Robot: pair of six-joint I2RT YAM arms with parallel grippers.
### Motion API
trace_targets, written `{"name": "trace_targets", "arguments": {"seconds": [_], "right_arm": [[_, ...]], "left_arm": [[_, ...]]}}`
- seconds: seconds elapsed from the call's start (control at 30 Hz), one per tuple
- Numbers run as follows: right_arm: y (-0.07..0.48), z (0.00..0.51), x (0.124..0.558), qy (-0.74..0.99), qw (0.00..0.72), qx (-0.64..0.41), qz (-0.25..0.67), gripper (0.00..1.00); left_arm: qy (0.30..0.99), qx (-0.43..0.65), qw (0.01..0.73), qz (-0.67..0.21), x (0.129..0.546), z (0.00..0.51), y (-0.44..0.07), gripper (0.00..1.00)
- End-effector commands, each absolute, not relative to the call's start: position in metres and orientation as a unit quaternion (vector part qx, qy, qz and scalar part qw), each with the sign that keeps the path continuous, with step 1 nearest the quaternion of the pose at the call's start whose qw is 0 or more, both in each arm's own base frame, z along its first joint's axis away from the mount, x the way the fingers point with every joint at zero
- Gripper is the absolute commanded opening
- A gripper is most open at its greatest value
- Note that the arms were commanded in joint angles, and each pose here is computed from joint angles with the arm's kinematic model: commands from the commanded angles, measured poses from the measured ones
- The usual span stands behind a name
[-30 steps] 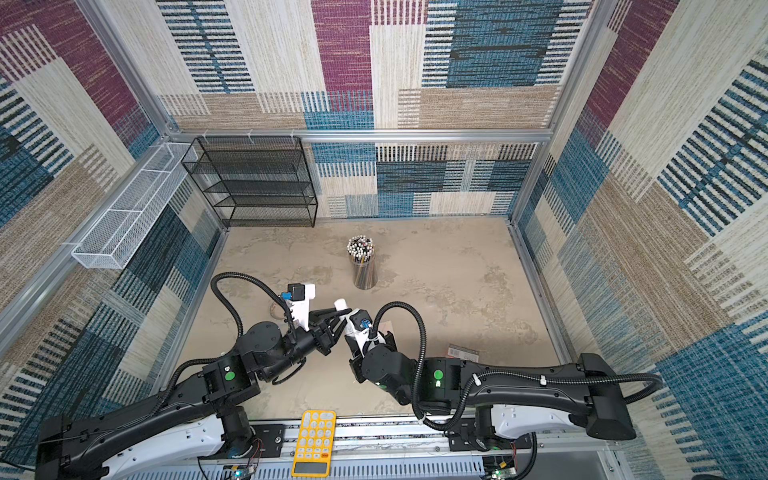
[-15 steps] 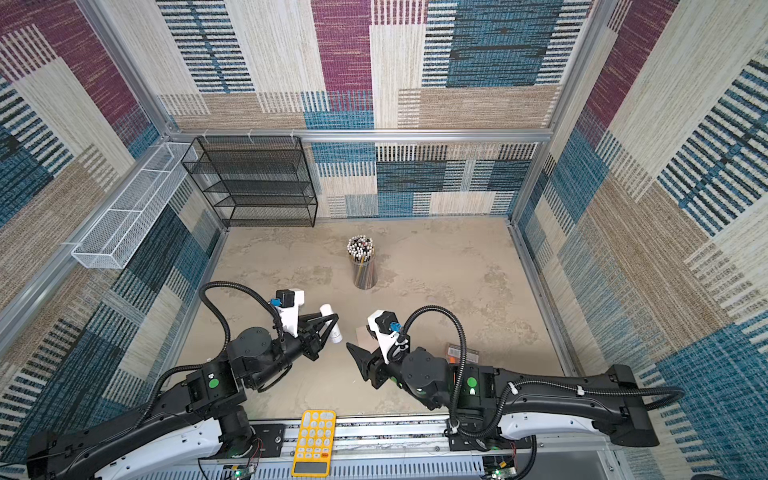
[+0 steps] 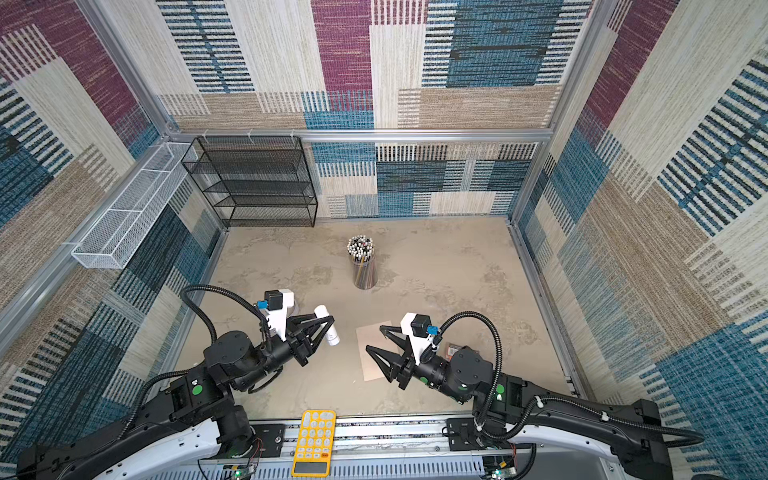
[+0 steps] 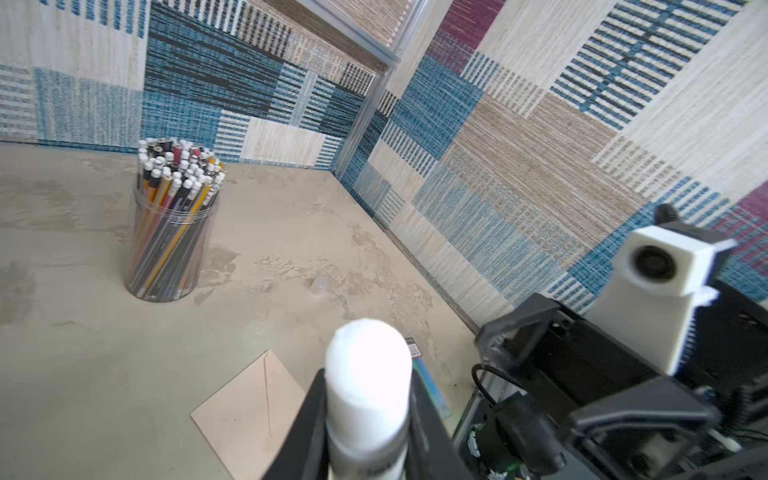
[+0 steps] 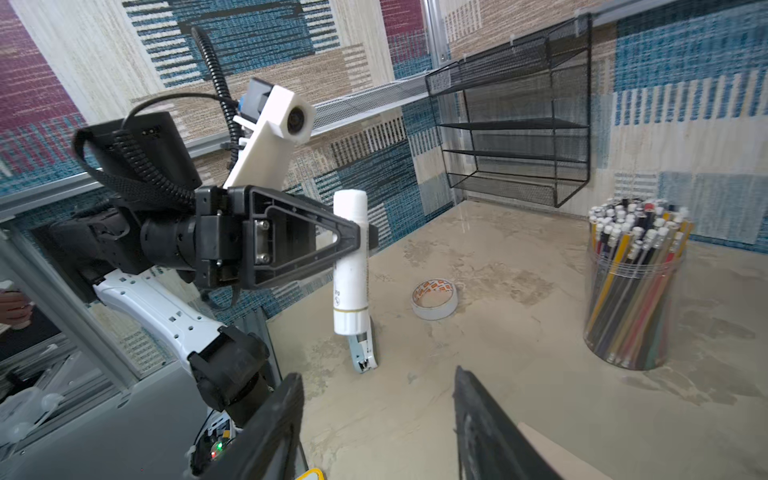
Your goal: Place the letter into the envelope and seal it
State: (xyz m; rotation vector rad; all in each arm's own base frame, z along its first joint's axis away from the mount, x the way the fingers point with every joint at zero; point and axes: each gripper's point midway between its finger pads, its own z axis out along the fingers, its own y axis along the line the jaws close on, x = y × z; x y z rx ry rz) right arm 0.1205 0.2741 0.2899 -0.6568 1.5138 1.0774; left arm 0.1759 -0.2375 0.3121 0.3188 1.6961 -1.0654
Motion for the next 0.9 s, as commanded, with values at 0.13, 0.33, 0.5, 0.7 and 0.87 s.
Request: {"name": "trace_targets", "arguments": {"seconds": [0.13, 0.33, 0.5, 0.7, 0.87], "right_arm": [[0.3, 0.301, 0.094, 0.57, 0.494, -0.343, 0.56, 0.65], [0.298, 0.307, 0.091, 0.536, 0.479, -0.359, 0.596, 0.67], [0.301, 0.301, 0.095, 0.54, 0.462, -0.365, 0.602, 0.65], [0.3, 0.302, 0.099, 0.534, 0.461, -0.369, 0.605, 0.59], [0.302, 0.306, 0.102, 0.53, 0.466, -0.373, 0.603, 0.58]], "left_arm": [[0.642, 0.202, 0.53, -0.516, 0.156, 0.357, -0.261, 0.0], [0.635, 0.221, 0.511, -0.535, 0.156, 0.359, -0.279, 0.0], [0.627, 0.226, 0.506, -0.547, 0.156, 0.358, -0.287, 0.0], [0.62, 0.232, 0.5, -0.558, 0.155, 0.36, -0.292, 0.0], [0.616, 0.229, 0.494, -0.569, 0.154, 0.358, -0.295, 0.0]]}}
